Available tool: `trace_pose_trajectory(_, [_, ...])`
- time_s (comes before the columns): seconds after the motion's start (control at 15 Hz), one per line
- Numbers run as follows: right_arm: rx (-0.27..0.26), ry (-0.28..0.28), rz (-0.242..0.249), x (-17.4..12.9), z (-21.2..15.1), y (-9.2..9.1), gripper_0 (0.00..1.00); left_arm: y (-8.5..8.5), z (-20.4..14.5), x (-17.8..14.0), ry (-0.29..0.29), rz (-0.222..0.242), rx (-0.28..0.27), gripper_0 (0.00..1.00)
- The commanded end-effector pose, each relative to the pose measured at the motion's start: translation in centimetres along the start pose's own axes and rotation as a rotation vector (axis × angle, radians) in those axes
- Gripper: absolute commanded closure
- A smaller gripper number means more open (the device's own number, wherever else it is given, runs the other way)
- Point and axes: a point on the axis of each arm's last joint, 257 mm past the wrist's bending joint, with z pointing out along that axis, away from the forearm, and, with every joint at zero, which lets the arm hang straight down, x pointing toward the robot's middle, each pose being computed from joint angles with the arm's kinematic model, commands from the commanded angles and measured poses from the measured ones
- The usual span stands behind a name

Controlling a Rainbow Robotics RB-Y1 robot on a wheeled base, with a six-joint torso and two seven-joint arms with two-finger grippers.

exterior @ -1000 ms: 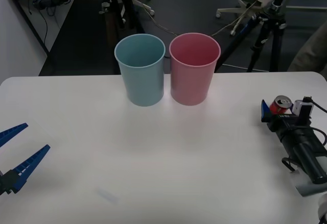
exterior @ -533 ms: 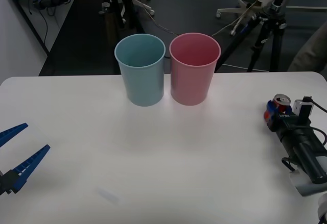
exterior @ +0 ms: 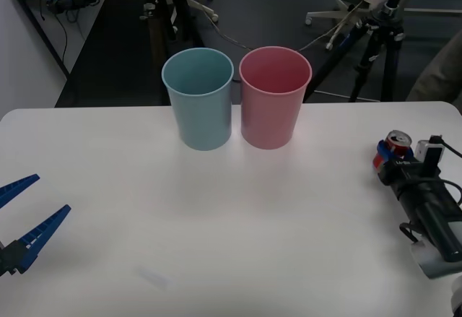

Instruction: Grasp the object on the table and drop it into the matching bin: aluminum can to the light blue bin, PET bottle to the pink bin.

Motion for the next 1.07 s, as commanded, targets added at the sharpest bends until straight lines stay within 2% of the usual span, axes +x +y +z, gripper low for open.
trace_pose_trajectory(0.07, [-0.004,-0.013,-0.027,-1.2,-1.7,0.8,1.00,0.0,0.0,0.0,0.000,0.000,0.000,0.00])
trace_pose_trajectory(0.27, [-0.013,-0.041,-0.063,-3.7,-3.9,2.3,1.00,0.0,0.0,0.0,0.000,0.000,0.000,0.00])
trace_pose_trajectory(0.33, [-0.021,-0.047,-0.050,-4.2,-4.4,2.9,1.00,0.0,0.0,0.0,0.000,0.000,0.000,0.00])
trace_pose_trajectory(0.53, [-0.095,-0.086,-0.024,-6.9,-6.6,6.0,1.00,0.0,0.0,0.0,0.000,0.000,0.000,0.00])
trace_pose_trajectory(0.67, [-0.152,-0.108,-0.009,-8.6,-7.6,8.1,1.00,0.0,0.0,0.0,0.000,0.000,0.000,0.00])
trace_pose_trajectory(0.8, [-0.233,-0.133,-0.002,-10.7,-8.7,10.9,1.00,0.0,0.0,0.0,0.000,0.000,0.000,0.00])
trace_pose_trajectory(1.07, [-0.431,-0.178,0.030,-14.8,-10.2,16.8,1.00,0.0,0.0,0.0,0.000,0.000,0.000,0.00])
